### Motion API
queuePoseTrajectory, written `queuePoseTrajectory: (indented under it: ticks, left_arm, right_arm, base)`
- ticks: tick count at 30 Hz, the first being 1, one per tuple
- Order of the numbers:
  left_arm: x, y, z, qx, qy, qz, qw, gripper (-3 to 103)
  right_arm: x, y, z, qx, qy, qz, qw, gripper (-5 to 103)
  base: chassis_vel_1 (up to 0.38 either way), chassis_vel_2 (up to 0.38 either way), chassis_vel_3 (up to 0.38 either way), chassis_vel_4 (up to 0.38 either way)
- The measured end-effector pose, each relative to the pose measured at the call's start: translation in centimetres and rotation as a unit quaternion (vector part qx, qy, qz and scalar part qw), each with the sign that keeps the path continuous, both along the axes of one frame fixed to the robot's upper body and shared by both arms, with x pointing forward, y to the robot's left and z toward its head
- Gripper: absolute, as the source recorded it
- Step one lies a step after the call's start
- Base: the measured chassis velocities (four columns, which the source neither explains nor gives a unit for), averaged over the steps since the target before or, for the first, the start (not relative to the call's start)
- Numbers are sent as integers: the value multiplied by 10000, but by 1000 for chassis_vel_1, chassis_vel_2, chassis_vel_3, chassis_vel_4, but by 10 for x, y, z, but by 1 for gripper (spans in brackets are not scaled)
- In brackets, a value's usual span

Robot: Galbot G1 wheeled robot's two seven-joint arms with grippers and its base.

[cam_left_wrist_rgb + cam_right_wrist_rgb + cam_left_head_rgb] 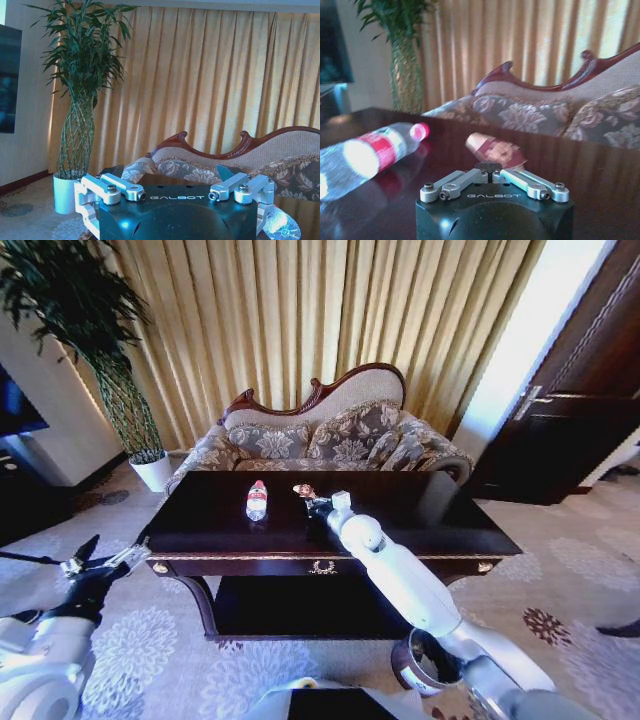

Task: Move to the front of the table and place the trash on the table into the trash bin.

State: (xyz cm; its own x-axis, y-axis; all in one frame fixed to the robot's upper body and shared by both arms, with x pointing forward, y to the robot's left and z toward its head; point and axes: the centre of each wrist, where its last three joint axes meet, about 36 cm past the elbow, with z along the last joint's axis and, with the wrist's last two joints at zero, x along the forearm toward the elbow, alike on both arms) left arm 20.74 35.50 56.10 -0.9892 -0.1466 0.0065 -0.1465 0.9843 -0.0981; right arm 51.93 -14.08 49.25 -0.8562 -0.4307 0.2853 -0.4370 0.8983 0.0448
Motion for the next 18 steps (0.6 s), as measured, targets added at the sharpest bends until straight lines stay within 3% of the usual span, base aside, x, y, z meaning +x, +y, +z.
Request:
queuePoseTrajectory:
  ticks: [5,12,14,18]
  left_arm:
    - [1,-1,0,3,6,-23,10000,100]
    - [1,-1,-1,-6,29,-35,10000,100]
    - [0,-1,-1,6,41,-24,10000,100]
    - [-1,-1,-1,12,57,-19,10000,100]
  right_arm:
    - [-7,-25,3,24,-39,-218,9998,0]
    - [-13,-40,5,12,-65,-286,9996,-1]
    - [-13,-41,6,20,-74,-217,9997,9]
    - [-9,-39,6,-7,-70,-177,9998,20]
  base:
    - [0,0,0,0]
    - [0,0,0,0]
    - [0,0,0,0]
    - [0,0,0,0]
